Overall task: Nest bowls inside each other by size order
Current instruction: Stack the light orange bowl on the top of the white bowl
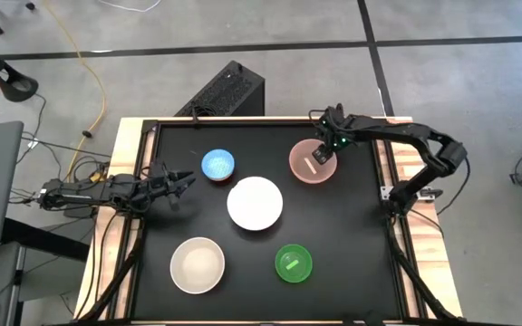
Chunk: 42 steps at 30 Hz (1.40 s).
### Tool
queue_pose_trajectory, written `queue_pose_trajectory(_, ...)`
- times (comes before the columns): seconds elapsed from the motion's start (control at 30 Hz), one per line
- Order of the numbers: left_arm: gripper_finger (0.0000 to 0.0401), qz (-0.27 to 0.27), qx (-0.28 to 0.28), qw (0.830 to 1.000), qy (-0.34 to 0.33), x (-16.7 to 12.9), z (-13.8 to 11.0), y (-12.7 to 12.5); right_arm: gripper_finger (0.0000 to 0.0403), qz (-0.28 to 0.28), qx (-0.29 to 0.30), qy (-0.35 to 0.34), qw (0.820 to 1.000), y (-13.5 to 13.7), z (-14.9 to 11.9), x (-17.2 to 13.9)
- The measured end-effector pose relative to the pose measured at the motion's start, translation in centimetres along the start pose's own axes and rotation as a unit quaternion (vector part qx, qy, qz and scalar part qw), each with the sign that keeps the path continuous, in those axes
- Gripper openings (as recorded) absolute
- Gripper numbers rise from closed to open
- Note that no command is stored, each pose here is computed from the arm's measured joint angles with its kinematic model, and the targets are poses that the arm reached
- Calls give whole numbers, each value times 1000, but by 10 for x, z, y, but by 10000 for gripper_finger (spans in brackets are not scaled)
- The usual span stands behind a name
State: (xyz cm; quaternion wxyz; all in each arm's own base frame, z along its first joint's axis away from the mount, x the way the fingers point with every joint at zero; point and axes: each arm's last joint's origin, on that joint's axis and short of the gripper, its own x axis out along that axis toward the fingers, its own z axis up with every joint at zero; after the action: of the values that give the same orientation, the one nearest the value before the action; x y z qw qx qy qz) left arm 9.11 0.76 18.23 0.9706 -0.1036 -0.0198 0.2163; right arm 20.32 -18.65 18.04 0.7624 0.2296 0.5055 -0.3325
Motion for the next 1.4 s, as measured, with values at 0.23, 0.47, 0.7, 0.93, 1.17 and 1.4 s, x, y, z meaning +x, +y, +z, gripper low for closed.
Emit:
queue_pose_trajectory(0.23, 128, 0, 0, 1000, 0, 0, 0, 0, 18, 12, -2, -35, 999, 8, 1, -18)
queue_pose_trajectory(0.47, 128, 0, 0, 1000, -1, 0, 0, 0, 8, 59, -30, -120, 991, 46, 14, -70)
queue_pose_trajectory(0.7, 128, 0, -1, 1000, -2, 0, 0, 0, 6, 153, -84, -209, 962, 114, 31, -123)
queue_pose_trajectory(0.93, 128, 0, -5, 1000, -1, 0, 0, 0, 6, 204, -113, -198, 952, 187, 31, -106)
queue_pose_trajectory(1.17, 128, -18, -6, 1000, 3, 0, 0, -1, 6, 190, -118, -145, 964, 217, 43, -83)
queue_pose_trajectory(1.4, 128, -32, -12, 999, 2, 0, 1, -2, 6, 166, -125, -99, 973, 229, 49, -61)
